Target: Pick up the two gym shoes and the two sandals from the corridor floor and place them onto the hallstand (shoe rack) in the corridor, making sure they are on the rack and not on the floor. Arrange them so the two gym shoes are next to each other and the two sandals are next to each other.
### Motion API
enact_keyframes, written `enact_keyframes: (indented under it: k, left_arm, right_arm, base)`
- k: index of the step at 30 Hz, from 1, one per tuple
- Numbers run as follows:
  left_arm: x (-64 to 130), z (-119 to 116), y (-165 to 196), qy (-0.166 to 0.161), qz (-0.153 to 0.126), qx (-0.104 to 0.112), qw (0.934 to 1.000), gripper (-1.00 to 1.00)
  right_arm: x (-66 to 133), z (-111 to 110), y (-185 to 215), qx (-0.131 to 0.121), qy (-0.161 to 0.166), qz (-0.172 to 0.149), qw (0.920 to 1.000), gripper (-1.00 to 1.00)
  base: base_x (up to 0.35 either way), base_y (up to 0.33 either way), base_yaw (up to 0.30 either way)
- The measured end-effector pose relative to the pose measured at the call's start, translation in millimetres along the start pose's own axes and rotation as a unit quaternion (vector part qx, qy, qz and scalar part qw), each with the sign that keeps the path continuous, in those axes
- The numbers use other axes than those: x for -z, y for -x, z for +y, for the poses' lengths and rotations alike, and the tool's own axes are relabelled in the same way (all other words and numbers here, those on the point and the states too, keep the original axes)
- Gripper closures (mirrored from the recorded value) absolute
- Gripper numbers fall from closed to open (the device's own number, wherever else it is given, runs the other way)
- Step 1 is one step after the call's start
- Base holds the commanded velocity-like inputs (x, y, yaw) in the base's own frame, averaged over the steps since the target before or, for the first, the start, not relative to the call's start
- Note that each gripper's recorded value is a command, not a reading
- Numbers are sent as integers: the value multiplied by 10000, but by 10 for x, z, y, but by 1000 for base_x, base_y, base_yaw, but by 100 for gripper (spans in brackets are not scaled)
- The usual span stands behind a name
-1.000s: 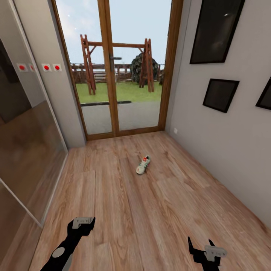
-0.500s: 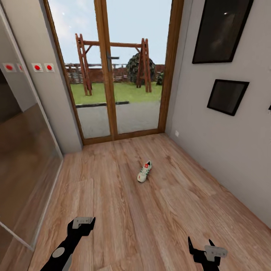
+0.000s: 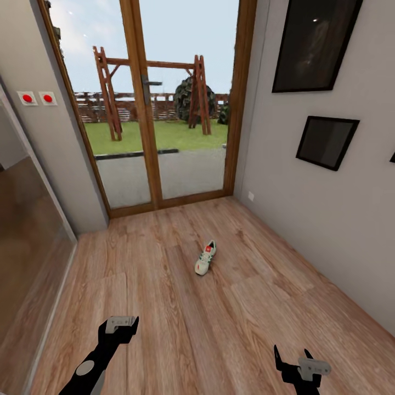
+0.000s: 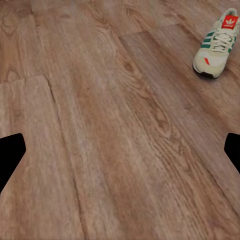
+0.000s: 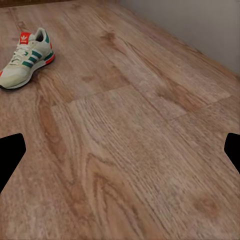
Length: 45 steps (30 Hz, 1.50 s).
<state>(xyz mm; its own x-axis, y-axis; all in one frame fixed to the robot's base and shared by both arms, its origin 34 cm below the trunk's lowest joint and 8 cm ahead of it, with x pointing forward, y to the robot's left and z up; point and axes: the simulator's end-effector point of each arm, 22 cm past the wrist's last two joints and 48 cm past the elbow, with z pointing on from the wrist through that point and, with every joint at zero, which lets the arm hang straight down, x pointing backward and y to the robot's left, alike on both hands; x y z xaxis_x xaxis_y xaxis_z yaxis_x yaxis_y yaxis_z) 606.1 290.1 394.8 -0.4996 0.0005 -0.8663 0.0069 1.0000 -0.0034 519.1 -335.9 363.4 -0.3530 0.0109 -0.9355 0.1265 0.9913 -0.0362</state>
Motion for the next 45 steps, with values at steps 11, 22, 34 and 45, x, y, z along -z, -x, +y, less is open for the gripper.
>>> enact_keyframes:
  k: [11,22,34,45]
  left_arm:
    - [0,9,0,8,0,2,10000,-100]
    - [2,8,3,6,-2,1,10000,-100]
    - [1,4,3,2,-2,0,10000,-100]
    - [1,4,4,2,-3,-1,10000,-100]
  right_arm:
    - [2,7,-3,-5,2,4,10000,-100]
    - [4,9,-3,-6,3,4,10000,-100]
    - [3,0,-1,-4,-3,1,10000,-100]
    - [3,-2,0,-2,-3,1,10000,-100]
  base:
    - [26,5,-2]
    - [234,124,0]
    - [293,162,-61]
    - [303,163,-247]
